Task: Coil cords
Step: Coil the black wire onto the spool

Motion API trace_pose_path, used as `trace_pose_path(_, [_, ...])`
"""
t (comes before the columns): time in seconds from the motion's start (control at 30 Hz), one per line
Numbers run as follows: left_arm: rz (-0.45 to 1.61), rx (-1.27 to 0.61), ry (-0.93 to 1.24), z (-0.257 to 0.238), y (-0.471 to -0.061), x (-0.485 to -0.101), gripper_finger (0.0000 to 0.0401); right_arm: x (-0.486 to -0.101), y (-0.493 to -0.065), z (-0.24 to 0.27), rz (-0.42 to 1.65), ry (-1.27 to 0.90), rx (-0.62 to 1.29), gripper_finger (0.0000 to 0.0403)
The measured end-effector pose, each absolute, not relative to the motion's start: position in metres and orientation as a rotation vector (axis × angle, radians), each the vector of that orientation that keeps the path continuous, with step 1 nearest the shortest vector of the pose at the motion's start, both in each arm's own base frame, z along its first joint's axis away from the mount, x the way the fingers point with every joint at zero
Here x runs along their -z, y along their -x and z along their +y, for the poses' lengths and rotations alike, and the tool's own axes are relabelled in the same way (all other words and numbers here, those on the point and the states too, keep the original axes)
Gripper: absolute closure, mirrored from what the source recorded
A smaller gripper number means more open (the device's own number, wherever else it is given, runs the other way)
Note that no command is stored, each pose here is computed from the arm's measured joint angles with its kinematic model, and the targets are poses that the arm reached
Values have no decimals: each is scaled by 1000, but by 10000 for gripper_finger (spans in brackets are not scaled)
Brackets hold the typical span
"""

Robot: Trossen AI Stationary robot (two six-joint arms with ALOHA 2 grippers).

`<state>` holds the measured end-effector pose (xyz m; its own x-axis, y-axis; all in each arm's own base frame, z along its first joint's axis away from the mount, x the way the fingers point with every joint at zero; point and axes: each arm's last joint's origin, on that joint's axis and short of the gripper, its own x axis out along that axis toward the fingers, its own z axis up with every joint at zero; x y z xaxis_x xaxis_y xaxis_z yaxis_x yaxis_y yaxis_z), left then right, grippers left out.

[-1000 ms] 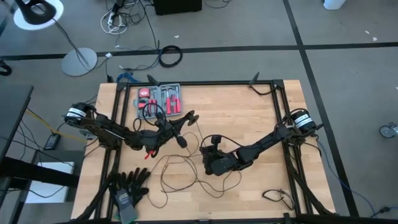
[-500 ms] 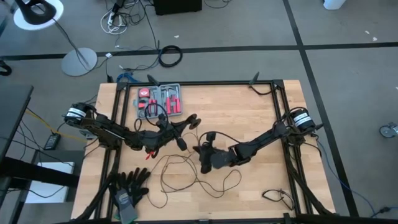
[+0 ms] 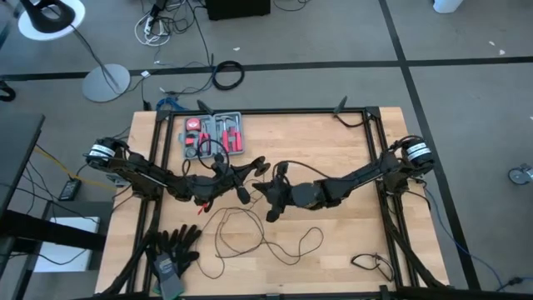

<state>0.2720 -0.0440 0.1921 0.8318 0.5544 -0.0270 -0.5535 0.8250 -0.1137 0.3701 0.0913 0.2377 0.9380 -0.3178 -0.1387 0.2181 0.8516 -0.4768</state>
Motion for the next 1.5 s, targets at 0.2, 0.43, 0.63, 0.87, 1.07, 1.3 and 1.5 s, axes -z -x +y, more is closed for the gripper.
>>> trace_pose_path(0.2, [-21, -529, 169, -45, -273, -193, 401, -249, -374, 79, 119, 421, 214, 402])
trace_pose_path(0.43, [-49, -466, 193, -47, -274, -196, 401, -260, -378, 66, 3, 351, 174, 403])
trace_pose_path(0.63, [-52, -415, 194, -49, -280, -203, 401, -267, -379, 56, -79, 334, 156, 403])
trace_pose_path(0.87, [11, -405, 169, -51, -286, -203, 401, -274, -380, 47, -147, 333, 166, 403])
trace_pose_path(1.07, [10, -390, 171, -51, -286, -204, 401, -277, -380, 39, -180, 338, 169, 403])
trace_pose_path(1.3, [30, -357, 165, -52, -286, -202, 401, -277, -380, 32, -141, 430, 297, 403])
trace_pose_path(1.5, [64, -379, 148, -52, -286, -199, 401, -278, -376, 42, -67, 539, 417, 403])
